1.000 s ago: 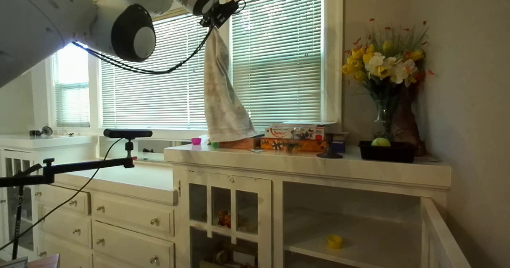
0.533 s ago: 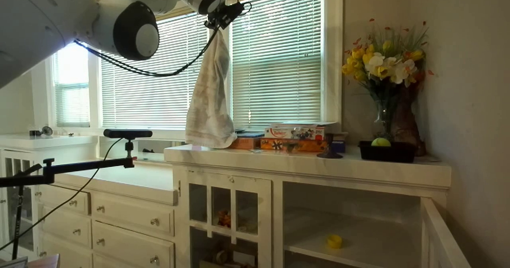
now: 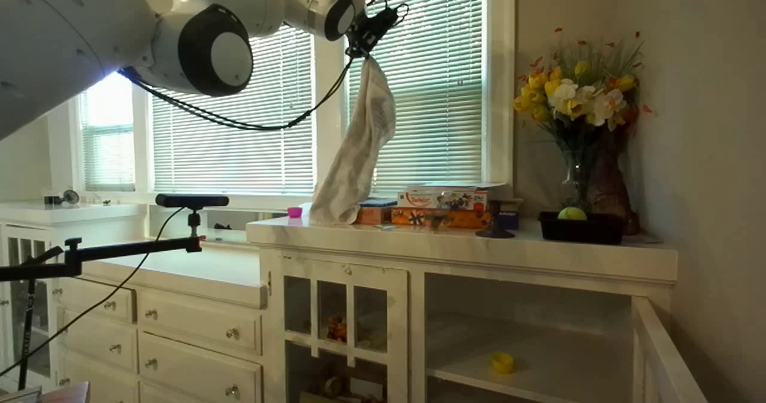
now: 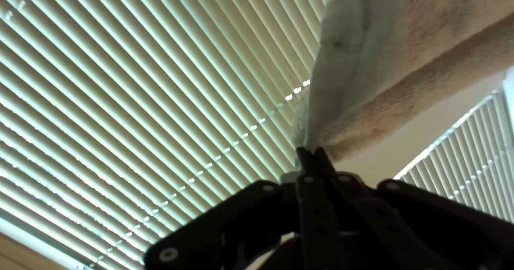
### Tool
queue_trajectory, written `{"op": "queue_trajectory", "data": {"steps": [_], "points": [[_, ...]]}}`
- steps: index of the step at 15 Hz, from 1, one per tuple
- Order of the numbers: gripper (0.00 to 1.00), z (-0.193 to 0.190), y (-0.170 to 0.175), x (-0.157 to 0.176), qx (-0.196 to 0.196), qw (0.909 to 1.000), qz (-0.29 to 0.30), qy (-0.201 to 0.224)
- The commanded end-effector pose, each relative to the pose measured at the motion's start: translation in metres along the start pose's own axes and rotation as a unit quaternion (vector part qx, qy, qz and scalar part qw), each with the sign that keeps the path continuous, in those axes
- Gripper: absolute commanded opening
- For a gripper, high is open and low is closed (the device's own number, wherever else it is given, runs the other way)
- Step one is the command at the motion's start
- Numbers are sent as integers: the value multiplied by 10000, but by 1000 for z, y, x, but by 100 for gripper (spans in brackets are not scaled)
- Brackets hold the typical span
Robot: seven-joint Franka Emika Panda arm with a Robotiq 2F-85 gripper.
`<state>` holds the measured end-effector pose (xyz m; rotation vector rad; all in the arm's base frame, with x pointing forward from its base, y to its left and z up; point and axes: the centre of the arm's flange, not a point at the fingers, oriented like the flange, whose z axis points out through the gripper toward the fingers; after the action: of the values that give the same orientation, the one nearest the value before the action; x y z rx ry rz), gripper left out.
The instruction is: Pick up the towel and unfold it
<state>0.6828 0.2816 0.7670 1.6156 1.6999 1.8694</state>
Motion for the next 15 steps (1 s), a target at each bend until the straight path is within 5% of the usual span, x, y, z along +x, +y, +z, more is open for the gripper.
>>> {"op": "queue_trajectory", "data": {"steps": [1,9,15], "points": [[0,69,37,-20,-352,9977,51,-575],[0,101,4,-95,-815,9754,737,-1910],[0,91,2,-134,-1281,9431,1759,-2514]]}}
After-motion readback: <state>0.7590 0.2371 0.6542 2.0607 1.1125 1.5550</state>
